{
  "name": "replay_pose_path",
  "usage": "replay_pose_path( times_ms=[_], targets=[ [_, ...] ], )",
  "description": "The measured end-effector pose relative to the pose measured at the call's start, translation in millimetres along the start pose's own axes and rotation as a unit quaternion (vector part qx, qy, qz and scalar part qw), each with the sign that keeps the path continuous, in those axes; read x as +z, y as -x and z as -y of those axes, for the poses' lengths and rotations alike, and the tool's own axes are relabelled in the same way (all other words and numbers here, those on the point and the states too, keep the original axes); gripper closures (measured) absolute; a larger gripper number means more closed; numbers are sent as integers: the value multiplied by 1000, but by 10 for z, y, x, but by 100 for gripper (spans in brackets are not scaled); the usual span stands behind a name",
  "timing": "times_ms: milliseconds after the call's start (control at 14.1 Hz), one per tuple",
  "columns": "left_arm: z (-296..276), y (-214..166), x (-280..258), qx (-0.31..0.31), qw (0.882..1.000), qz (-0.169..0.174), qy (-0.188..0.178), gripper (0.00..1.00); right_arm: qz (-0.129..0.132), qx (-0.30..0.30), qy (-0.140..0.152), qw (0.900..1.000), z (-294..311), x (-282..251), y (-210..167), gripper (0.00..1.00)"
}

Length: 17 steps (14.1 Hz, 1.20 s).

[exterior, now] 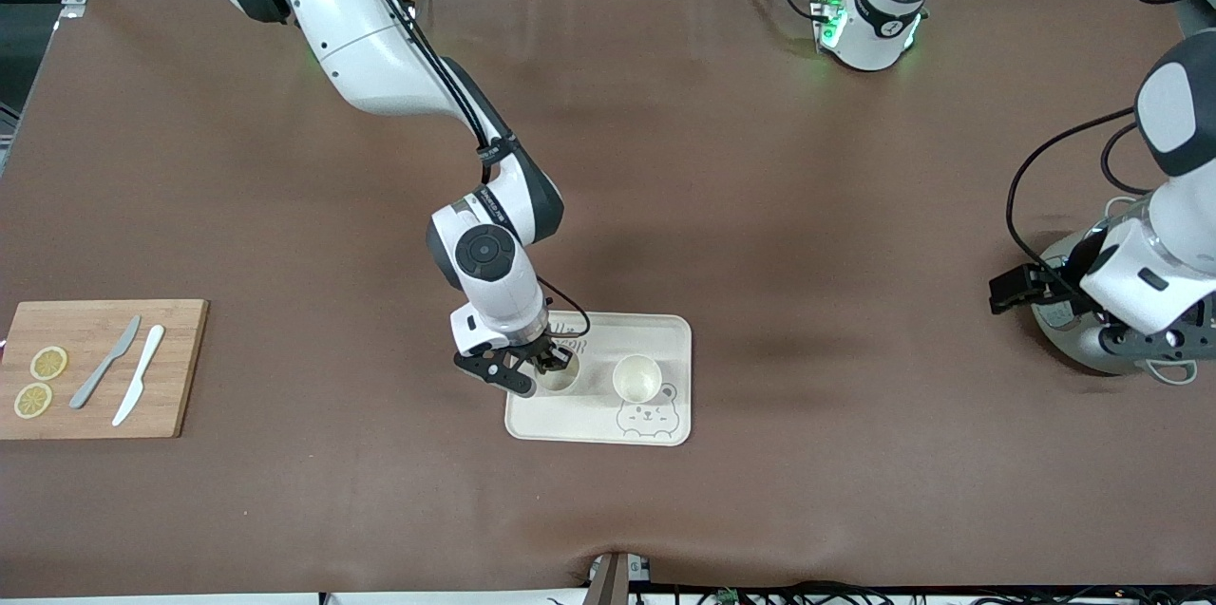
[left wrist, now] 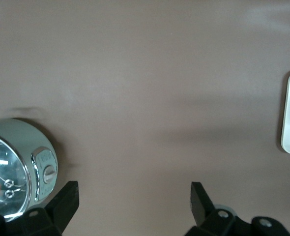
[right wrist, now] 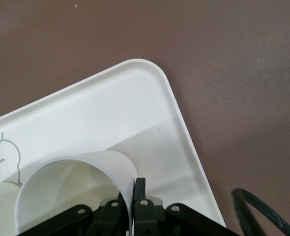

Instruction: Place white IKEA cup upright on tray with both arms

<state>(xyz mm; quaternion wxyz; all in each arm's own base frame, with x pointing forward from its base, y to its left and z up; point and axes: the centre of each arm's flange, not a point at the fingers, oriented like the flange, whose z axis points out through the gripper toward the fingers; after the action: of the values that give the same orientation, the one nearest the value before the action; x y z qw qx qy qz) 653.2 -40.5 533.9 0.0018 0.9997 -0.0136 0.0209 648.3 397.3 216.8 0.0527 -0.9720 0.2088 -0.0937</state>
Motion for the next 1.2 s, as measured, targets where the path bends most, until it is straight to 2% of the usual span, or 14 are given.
replay_pose_path(
  times_ms=[71, 424, 636, 1202],
  targets=[
    [9, 81, -49, 0, 1000, -1, 1, 0, 1, 0, 1, 1000, -8, 22, 3, 81],
    [99, 338, -273, 3, 1000, -11, 6, 0, 0, 1, 4, 1000, -23, 67, 5, 26],
    [158, 457, -415, 0, 1000, -20, 7, 0, -3, 1, 1, 1000, 2, 32, -11, 0],
    [606, 621, -559, 5, 999, -30, 14, 0, -4, 1, -1, 1000, 65, -99, -54, 0]
  ],
)
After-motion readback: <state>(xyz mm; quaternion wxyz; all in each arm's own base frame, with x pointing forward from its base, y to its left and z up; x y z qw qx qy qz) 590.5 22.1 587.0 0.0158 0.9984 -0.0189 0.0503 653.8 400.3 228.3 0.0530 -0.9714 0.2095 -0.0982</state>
